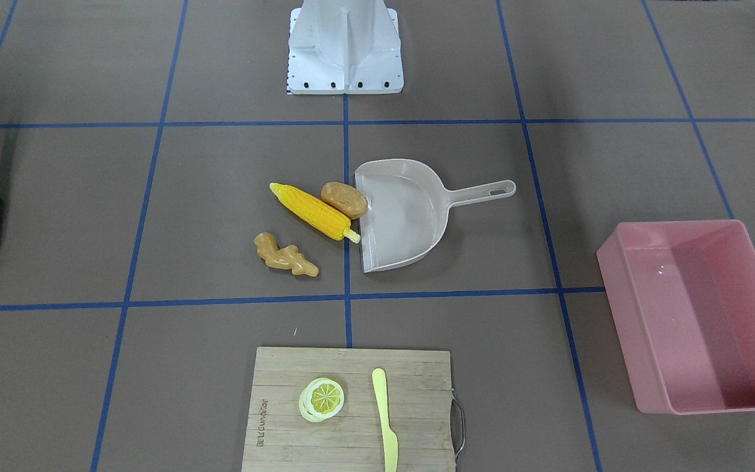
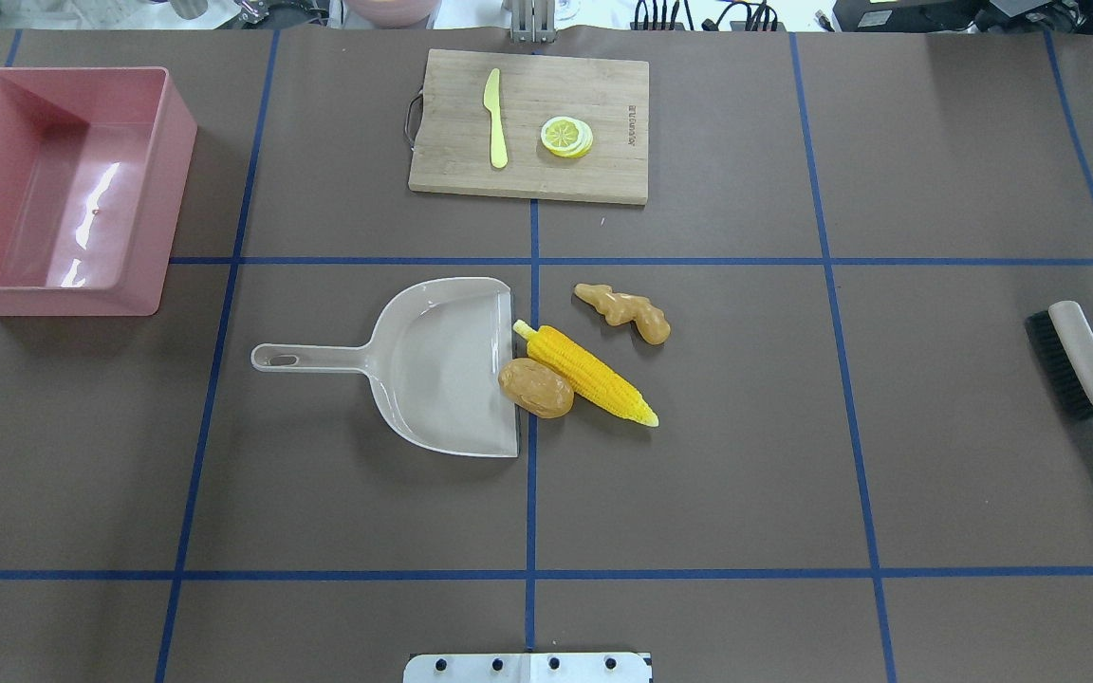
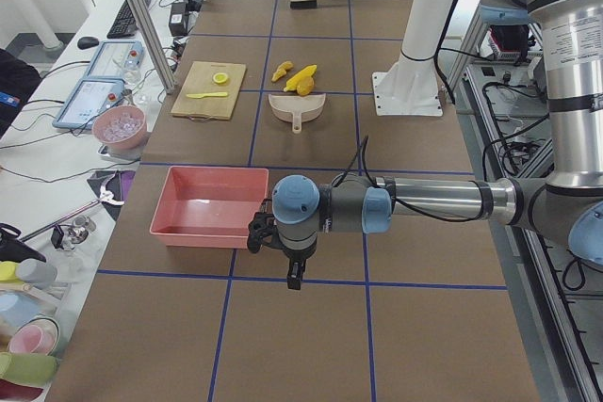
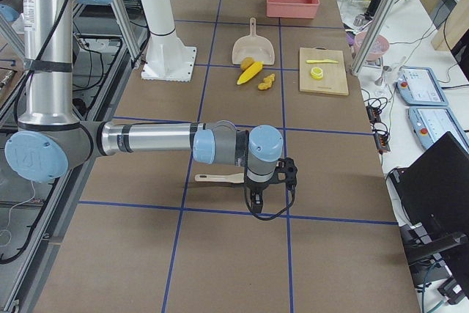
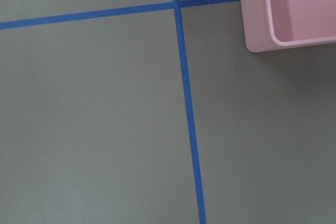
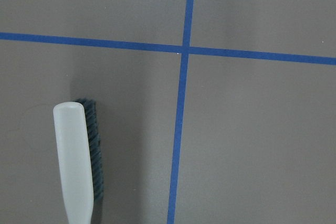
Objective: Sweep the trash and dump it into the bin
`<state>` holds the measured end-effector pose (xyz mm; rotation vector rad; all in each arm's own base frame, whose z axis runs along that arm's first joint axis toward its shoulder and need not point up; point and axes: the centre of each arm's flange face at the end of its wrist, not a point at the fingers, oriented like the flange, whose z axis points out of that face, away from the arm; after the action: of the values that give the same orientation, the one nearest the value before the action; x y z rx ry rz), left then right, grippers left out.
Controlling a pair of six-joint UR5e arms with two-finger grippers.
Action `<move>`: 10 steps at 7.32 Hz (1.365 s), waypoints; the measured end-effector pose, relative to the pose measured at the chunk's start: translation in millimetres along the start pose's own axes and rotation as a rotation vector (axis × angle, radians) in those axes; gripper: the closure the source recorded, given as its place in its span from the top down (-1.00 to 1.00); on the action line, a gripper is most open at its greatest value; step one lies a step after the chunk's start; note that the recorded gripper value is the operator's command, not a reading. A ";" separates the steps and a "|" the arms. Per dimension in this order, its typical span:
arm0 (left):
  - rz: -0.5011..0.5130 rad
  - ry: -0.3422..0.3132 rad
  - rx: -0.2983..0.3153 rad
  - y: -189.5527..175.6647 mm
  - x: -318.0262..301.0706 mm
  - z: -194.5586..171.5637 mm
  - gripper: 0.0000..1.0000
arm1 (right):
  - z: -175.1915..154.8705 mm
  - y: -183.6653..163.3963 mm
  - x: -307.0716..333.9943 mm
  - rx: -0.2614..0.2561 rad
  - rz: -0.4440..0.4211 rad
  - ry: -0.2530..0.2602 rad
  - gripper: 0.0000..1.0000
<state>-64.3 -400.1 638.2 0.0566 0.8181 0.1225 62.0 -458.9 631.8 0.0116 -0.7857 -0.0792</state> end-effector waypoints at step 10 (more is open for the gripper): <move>0.067 -0.006 0.059 -38.5 26.1 -25.7 0.96 | 0.5 0.2 0.5 -0.001 0.001 0.000 1.00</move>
<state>-62.0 -434.8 598.0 0.1401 0.8138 0.1613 62.0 -458.7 632.5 0.0102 -0.7854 -0.0787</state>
